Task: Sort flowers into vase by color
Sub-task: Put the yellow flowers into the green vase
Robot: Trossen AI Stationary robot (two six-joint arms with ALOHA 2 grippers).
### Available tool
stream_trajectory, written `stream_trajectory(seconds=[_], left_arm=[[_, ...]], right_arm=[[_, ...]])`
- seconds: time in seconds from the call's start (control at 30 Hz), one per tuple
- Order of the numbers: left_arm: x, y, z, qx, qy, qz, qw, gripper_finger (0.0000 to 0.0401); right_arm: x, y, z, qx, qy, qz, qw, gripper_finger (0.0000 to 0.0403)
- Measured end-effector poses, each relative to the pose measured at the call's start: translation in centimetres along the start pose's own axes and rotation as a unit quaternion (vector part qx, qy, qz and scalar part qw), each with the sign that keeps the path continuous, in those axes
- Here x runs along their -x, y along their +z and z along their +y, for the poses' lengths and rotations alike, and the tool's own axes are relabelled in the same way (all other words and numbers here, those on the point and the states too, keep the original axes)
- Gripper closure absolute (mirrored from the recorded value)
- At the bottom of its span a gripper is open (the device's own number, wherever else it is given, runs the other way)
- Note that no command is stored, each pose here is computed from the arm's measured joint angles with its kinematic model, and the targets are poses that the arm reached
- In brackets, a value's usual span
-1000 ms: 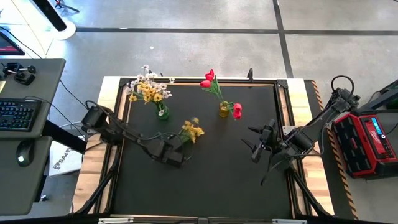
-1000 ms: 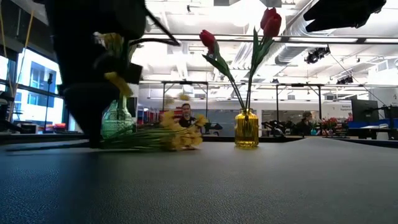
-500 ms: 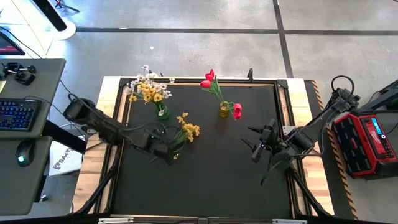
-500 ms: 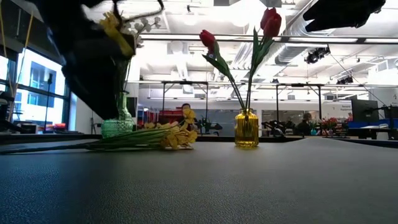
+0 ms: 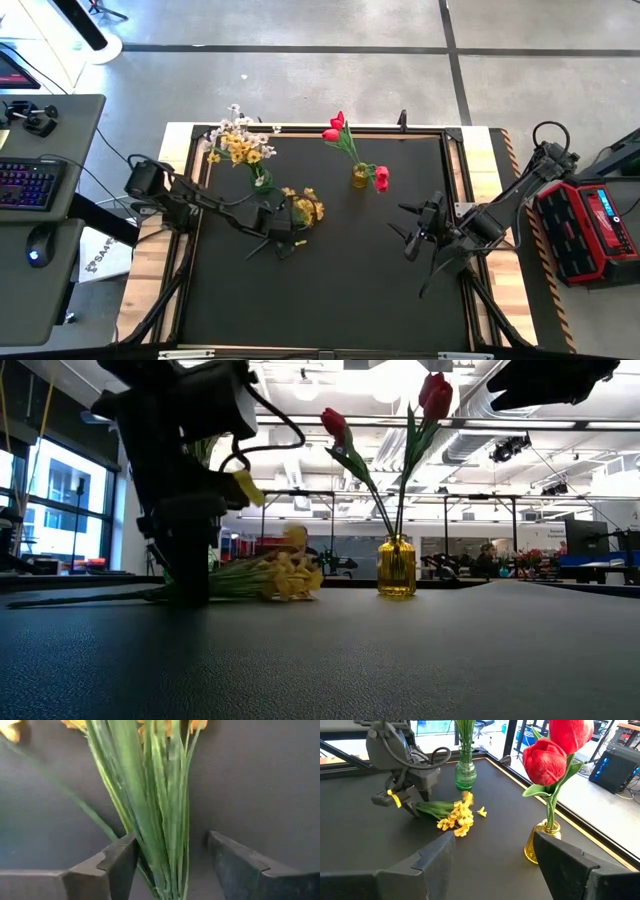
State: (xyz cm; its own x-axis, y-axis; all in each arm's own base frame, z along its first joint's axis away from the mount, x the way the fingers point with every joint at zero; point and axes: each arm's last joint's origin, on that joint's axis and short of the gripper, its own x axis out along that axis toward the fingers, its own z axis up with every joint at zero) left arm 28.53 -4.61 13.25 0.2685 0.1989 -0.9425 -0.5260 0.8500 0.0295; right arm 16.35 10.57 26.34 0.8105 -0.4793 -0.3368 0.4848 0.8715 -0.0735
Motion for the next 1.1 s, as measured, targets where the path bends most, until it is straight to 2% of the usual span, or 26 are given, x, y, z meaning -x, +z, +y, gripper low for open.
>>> stream_trajectory(seconds=[0.17, 0.33, 0.43, 0.57, 0.7, 0.8, 0.93, 1.0, 1.1], left_arm=[[-0.2, 0.1, 0.1, 0.003, -0.009, 0.009, 1.000, 0.0230], [0.8, 0.1, 0.4, 0.014, -0.014, 0.001, 1.000, 0.0329], [2.6, 0.5, 0.4, 0.016, -0.014, -0.048, 0.999, 0.0387], [6.5, 0.4, 0.5, 0.020, -0.022, -0.137, 0.990, 0.0390], [10.8, 0.0, 1.1, 0.028, -0.023, -0.240, 0.970, 0.0397], [13.5, -0.3, 1.5, 0.029, -0.019, -0.323, 0.946, 0.0398], [15.1, -1.0, 1.6, 0.012, -0.034, -0.440, 0.897, 0.0400], [15.2, -1.6, 1.6, -0.018, -0.050, -0.501, 0.864, 0.0400], [15.2, -2.7, 1.8, -0.061, -0.121, -0.593, 0.794, 0.0400]], right_arm=[[0.0, 0.0, 0.0, 0.000, 0.000, 0.000, 1.000, 0.0149], [0.0, 0.0, 0.0, 0.000, 0.000, 0.000, 1.000, 0.0149], [0.0, 0.0, 0.0, 0.000, 0.000, 0.000, 1.000, 0.0149], [0.0, 0.0, 0.0, 0.002, -0.001, 0.001, 1.000, 0.0149], [-0.1, -0.2, 0.1, 0.008, -0.002, 0.004, 1.000, 0.0149], [-0.3, -0.5, 0.4, 0.018, -0.008, 0.005, 1.000, 0.0149], [-0.8, -1.1, 1.2, 0.039, -0.016, 0.012, 0.999, 0.0149], [-1.1, -1.5, 1.5, 0.047, -0.019, 0.015, 0.999, 0.0149], [-1.5, -1.9, 2.1, 0.059, -0.029, 0.014, 0.998, 0.0149]])
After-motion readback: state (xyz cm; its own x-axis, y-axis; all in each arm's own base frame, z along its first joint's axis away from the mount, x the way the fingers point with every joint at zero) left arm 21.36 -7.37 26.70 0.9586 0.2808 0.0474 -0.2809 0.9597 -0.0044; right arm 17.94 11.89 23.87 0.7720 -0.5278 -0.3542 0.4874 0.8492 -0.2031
